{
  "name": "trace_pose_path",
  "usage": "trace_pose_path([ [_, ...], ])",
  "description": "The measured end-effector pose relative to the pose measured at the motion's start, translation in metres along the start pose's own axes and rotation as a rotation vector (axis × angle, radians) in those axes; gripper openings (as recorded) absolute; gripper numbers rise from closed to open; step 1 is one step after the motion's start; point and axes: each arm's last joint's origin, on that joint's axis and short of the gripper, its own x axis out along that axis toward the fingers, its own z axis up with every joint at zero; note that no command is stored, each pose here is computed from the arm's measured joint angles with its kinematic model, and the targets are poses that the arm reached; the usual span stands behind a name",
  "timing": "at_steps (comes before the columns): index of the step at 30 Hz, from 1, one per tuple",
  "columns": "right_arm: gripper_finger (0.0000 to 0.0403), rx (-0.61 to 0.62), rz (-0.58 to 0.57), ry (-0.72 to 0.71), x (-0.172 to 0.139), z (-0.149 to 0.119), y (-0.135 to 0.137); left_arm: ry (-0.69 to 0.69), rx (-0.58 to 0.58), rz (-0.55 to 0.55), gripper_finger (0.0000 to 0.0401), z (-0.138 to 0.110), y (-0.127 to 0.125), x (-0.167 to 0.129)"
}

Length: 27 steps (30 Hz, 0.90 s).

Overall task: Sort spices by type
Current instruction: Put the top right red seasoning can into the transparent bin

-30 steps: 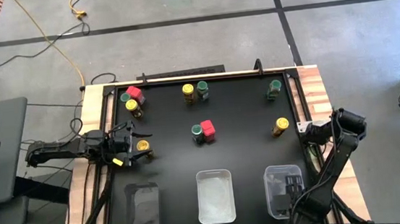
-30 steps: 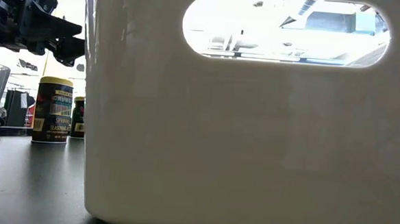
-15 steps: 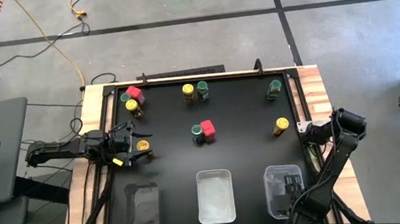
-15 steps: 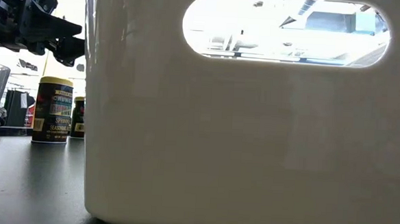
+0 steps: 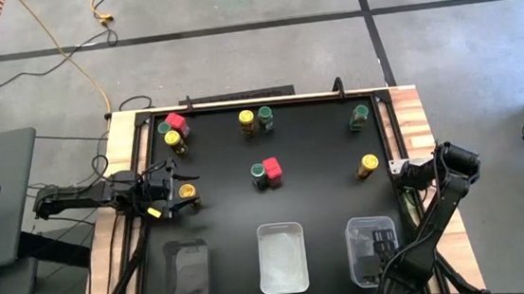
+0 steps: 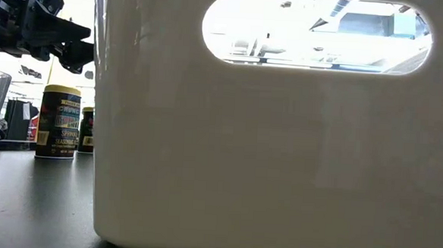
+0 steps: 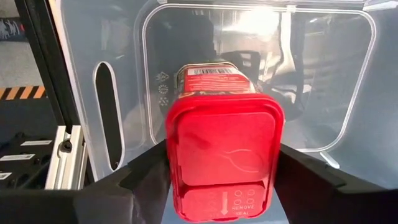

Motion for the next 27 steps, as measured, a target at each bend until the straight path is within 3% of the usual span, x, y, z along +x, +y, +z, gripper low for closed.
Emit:
trace_pose_path([
  [18,0.0357,0.019,-0.017,0.007,-0.001,0.001,-0.003,0.001,0.000,0.000,0.0281,0.000,0.000,0.000],
  [27,0.0368,0.056,0.038,-0.044,-0.021,0.000,-0.012,0.000,0.000,0.000,0.0281,0.000,0.000,0.000],
])
